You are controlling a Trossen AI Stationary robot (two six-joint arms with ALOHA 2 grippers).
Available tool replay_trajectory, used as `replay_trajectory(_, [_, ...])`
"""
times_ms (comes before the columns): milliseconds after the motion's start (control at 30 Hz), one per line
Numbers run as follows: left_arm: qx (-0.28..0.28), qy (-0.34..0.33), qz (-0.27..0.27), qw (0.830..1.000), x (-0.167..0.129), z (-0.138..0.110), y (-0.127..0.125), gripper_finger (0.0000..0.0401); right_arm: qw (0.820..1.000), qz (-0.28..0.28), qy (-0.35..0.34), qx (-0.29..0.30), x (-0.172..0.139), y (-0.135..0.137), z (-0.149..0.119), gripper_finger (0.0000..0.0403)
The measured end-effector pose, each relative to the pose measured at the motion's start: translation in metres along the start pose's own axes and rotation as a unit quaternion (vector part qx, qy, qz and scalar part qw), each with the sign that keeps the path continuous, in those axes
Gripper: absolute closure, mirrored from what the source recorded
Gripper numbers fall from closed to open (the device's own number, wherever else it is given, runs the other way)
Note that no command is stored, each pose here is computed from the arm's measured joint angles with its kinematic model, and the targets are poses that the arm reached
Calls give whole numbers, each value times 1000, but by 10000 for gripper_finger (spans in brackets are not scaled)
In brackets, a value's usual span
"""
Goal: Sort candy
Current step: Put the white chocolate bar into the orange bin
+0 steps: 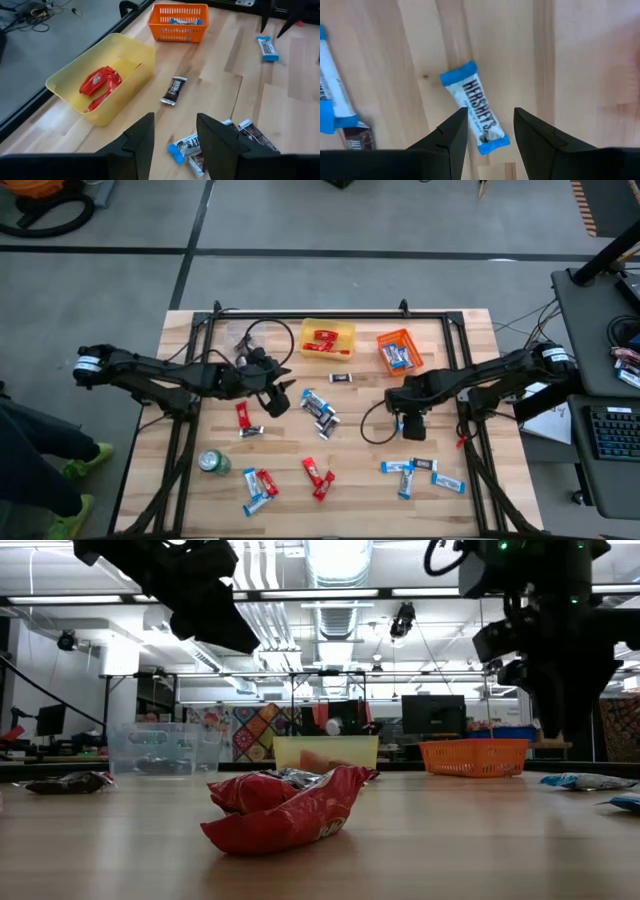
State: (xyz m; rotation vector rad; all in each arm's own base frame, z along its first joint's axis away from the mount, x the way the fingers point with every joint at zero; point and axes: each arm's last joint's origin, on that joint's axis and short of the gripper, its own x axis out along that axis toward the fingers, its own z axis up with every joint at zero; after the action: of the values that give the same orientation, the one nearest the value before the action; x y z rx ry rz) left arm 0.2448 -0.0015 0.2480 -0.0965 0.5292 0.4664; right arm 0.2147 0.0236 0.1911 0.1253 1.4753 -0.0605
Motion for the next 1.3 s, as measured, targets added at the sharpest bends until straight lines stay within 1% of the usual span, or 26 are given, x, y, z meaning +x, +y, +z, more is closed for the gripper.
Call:
replay_trajectory(333, [5,11,3,1000,6,-3,-2,271,1000,-1,10,-28,12,11,-11,257])
replay_trajectory(567, [17,20,5,1000,14,-7,-5,271,998,-30,28,-41,26,19,-10,257])
replay_trajectory(733, [27,25,6,999,19,-10,-7,271,996,-43,65,-36,43,19,-7,257])
replay_trajectory(933, [33,26,7,999,19,-10,-7,271,993,-51,98,-46,59,20,-4,258])
replay_trajectory(1067, [33,26,7,999,19,-10,-7,271,992,-50,100,-49,61,20,-3,279])
replay_trajectory(1300, [30,20,5,999,20,-9,-8,271,995,-41,74,-47,52,20,-4,350])
